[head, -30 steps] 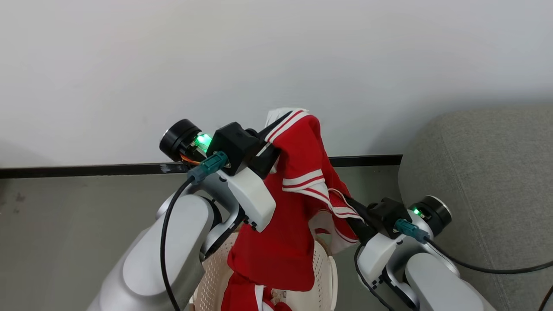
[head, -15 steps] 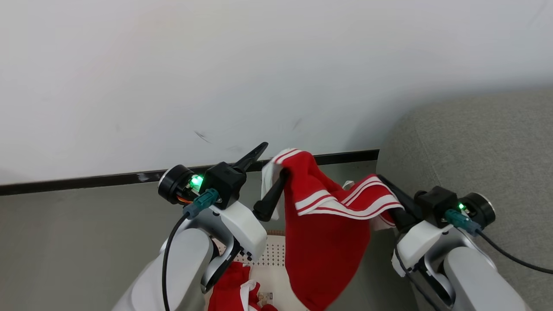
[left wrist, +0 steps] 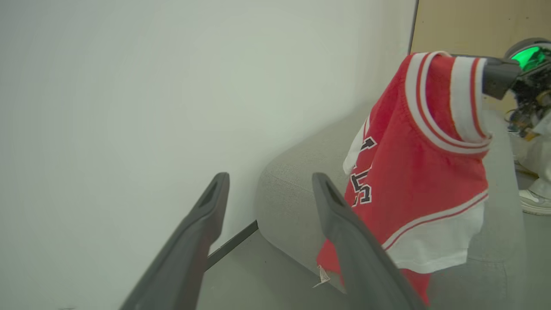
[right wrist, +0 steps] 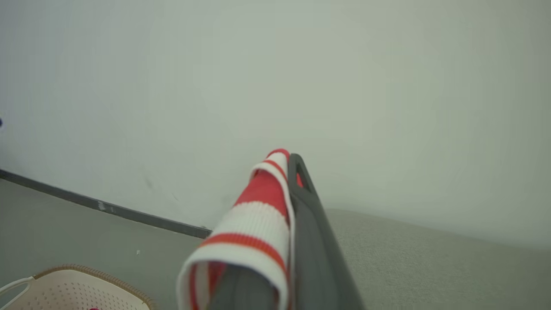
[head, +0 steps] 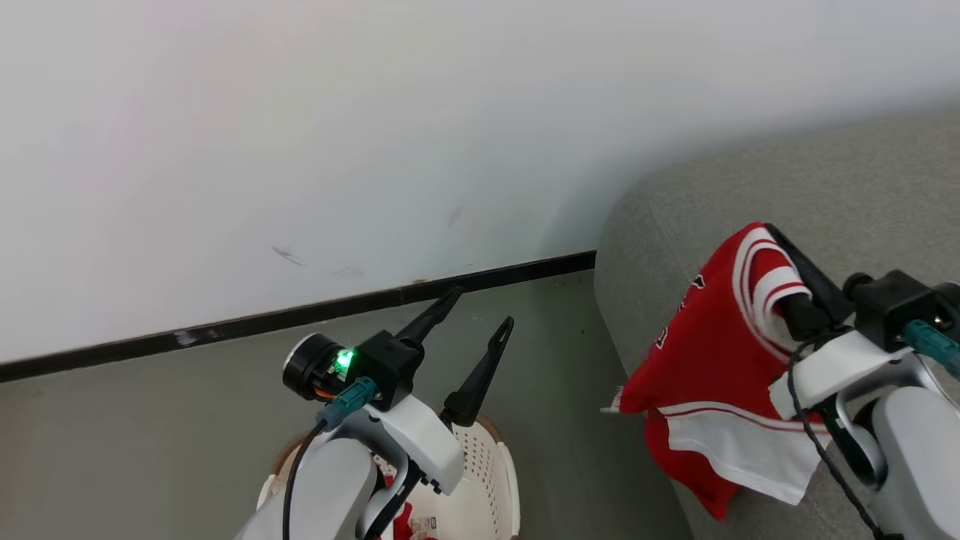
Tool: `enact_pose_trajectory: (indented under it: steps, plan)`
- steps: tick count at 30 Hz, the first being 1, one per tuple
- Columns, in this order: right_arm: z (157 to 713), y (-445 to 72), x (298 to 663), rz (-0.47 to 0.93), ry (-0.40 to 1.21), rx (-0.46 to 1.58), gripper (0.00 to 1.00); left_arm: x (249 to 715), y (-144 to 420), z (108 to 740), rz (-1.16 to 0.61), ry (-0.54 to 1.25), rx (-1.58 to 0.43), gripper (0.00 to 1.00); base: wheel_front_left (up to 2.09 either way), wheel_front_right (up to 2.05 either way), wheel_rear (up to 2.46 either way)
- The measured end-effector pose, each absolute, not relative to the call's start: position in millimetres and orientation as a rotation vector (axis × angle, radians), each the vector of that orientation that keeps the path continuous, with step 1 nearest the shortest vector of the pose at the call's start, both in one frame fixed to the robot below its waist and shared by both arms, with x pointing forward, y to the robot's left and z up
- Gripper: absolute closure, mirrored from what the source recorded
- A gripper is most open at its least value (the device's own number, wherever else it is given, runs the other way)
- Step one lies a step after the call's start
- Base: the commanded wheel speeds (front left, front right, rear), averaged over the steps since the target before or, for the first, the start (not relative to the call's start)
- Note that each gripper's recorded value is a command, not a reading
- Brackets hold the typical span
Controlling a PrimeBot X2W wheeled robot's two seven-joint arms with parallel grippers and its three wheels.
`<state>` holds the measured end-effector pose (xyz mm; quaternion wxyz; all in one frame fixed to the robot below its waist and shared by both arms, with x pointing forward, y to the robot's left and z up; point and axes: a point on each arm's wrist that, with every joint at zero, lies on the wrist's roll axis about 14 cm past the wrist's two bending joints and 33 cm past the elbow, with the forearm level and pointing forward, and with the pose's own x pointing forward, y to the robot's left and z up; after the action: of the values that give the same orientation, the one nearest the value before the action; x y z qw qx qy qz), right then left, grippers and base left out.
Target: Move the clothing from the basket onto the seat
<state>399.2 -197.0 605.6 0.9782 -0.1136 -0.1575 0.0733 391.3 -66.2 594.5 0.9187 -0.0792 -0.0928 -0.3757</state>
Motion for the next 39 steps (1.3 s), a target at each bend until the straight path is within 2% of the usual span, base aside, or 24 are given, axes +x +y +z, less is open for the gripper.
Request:
enact_pose_trajectory:
  steps: [16,27,33,39]
  plan:
    - [615,-290,331,-0.113,-0.33,-0.294,1.0,356,-121,569,-0.951,-0.133,-0.177,0.0,0.0,0.0,0.0]
    - [607,-317,286,-0.192,-0.253,-0.351,1.0,327,-154,562,-1.081,-0.108,-0.196,0.0,0.0,0.0,0.0]
    - [607,-306,284,-0.153,-0.254,-0.296,1.0,321,-165,562,-1.112,-0.104,-0.207,0.0,0.0,0.0,0.0]
    - [660,-302,308,-0.118,-0.375,-0.286,1.0,328,-166,557,-1.079,-0.088,-0.233,0.0,0.0,0.0,0.0]
